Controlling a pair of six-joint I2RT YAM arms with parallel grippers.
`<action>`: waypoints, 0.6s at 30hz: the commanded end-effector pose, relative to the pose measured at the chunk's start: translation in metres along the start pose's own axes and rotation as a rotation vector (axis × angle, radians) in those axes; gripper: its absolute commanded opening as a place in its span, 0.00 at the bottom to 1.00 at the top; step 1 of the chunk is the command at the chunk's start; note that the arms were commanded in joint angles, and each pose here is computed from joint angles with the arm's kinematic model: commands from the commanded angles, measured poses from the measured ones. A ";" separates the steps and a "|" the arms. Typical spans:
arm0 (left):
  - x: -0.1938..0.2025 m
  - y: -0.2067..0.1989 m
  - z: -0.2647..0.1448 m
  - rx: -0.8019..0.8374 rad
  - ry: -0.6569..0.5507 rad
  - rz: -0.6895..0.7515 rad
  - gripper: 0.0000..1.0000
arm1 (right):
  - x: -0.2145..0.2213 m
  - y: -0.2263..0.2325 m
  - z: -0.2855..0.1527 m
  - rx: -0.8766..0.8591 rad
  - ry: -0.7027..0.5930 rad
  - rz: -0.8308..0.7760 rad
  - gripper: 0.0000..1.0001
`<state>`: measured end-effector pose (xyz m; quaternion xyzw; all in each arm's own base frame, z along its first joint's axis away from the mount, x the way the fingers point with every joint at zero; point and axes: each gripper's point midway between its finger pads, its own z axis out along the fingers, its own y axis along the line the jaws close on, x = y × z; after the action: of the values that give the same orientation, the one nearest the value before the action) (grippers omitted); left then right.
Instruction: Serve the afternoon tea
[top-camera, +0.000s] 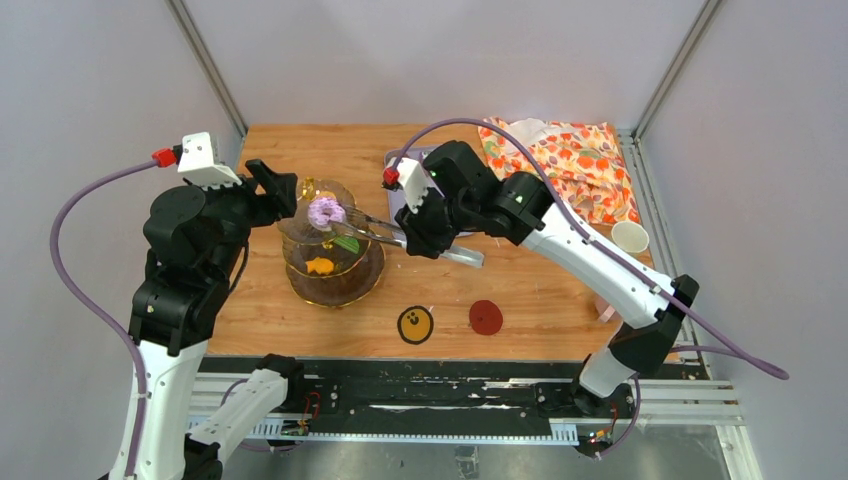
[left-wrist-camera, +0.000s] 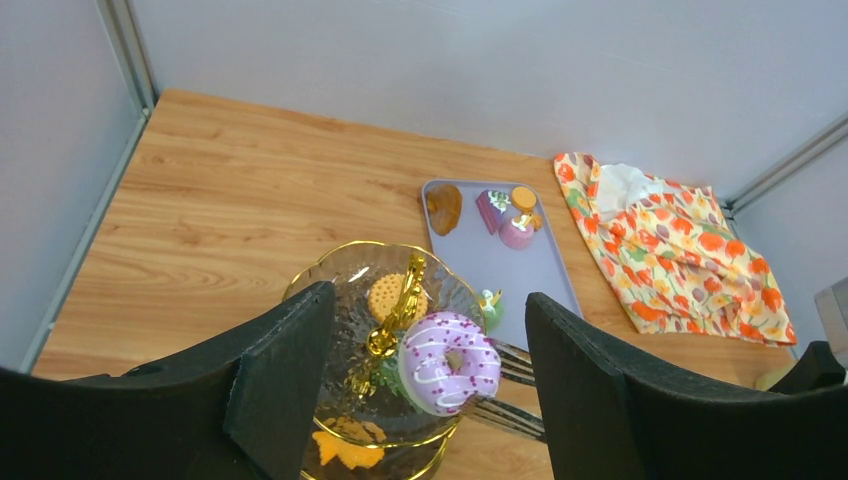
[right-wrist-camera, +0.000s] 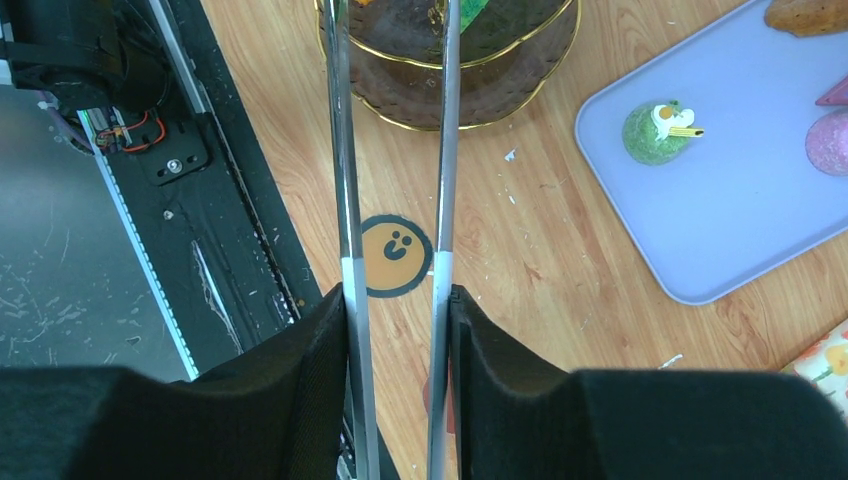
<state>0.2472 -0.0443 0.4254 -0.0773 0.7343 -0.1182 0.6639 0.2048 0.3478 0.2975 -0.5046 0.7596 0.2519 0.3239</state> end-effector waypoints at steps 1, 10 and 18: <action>-0.009 -0.003 -0.003 0.013 -0.031 -0.006 0.74 | -0.019 0.009 -0.001 -0.020 -0.049 -0.025 0.38; -0.009 -0.004 -0.002 0.017 -0.030 -0.005 0.74 | -0.022 0.008 -0.005 -0.012 -0.064 -0.028 0.44; -0.009 -0.006 -0.001 0.023 -0.029 -0.007 0.74 | -0.030 0.007 -0.018 0.011 -0.101 -0.041 0.47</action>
<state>0.2474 -0.0445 0.4254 -0.0769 0.7344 -0.1186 0.6639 0.2094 0.3535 0.2991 -0.5033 0.7579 0.2524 0.3294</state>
